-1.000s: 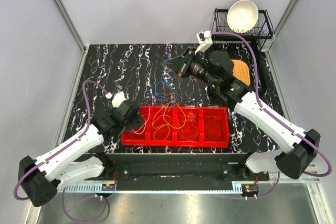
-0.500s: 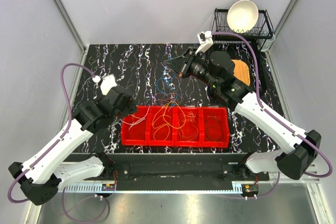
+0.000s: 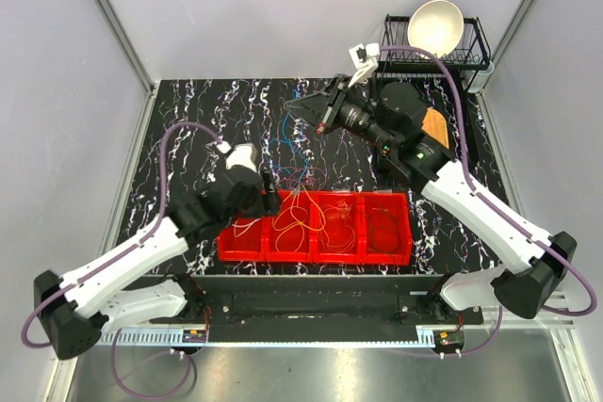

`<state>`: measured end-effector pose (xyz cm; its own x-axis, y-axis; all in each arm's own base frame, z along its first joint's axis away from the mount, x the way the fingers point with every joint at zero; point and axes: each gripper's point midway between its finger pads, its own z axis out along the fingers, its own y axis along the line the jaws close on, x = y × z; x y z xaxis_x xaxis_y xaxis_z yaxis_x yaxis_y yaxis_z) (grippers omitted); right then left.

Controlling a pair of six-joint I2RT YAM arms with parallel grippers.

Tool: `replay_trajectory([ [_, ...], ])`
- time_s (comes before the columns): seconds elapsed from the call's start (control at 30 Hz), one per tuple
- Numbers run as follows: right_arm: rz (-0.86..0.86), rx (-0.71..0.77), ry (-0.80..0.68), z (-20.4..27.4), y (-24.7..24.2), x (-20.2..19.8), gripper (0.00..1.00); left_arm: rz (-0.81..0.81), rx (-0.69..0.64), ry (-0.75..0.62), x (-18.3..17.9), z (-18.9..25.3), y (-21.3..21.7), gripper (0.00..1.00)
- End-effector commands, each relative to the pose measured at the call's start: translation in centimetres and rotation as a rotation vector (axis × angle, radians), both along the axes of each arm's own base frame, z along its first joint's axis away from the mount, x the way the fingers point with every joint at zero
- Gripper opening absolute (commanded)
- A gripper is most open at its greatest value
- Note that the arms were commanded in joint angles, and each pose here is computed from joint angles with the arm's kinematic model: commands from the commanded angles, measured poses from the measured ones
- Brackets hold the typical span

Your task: Untangle the cables

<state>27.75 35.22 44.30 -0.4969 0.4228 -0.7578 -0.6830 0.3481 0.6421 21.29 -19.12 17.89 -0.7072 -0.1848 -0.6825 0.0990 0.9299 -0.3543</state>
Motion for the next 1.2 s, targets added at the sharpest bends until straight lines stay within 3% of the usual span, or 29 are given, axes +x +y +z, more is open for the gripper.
replay_trajectory([
  [0.0, 0.0, 0.086, -0.152, 7.0, -2.7, -3.2, 0.0, -0.133, -0.118, -0.124, 1.7, 2.4, -5.8, 0.68],
  [0.4, -0.012, 0.08, -0.145, 7.2, -3.8, -4.2, 0.0, -0.069, 0.05, 0.006, 4.0, -5.1, -8.7, 0.58],
  [0.5, -0.017, 0.067, -0.143, 7.3, -4.1, -4.4, 0.0, -0.059, 0.073, 0.021, 4.1, -6.0, -8.6, 0.41],
  [0.53, -0.02, 0.066, -0.143, 7.4, -4.3, -4.4, 0.0, -0.061, 0.079, 0.024, 4.0, -6.0, -8.6, 0.25],
  [0.63, -0.034, 0.058, -0.155, 7.8, -4.7, -4.6, 0.0, -0.019, 0.12, 0.026, 4.0, -5.7, -7.2, 0.02],
  [0.83, -0.08, 0.051, -0.197, 9.3, -6.2, -5.0, 0.0, 0.023, 0.205, 0.016, 3.8, -5.0, -4.8, 0.0],
  [0.93, -0.1, 0.051, -0.205, 9.5, -6.7, -5.0, 0.0, 0.018, 0.201, 0.012, 3.5, -4.4, -4.6, 0.15],
  [0.97, -0.109, 0.047, -0.2, 9.3, -6.7, -4.9, 0.0, 0.006, 0.192, 0.015, 3.3, -4.3, -4.8, 0.24],
  [1.0, -0.116, 0.041, -0.198, 9.1, -6.8, -4.7, 0.0, 0.0, 0.178, 0.009, 3.2, -3.8, -4.9, 0.45],
  [1.03, -0.119, 0.039, -0.195, 9.0, -6.9, -4.7, 0.0, -0.009, 0.167, 0.006, 3.0, -3.4, -5.0, 0.52],
  [1.17, -0.132, 0.028, -0.184, 8.3, -7.0, -4.5, 0.0, -0.031, 0.111, -0.017, 2.3, -1.0, -5.5, 0.69],
])
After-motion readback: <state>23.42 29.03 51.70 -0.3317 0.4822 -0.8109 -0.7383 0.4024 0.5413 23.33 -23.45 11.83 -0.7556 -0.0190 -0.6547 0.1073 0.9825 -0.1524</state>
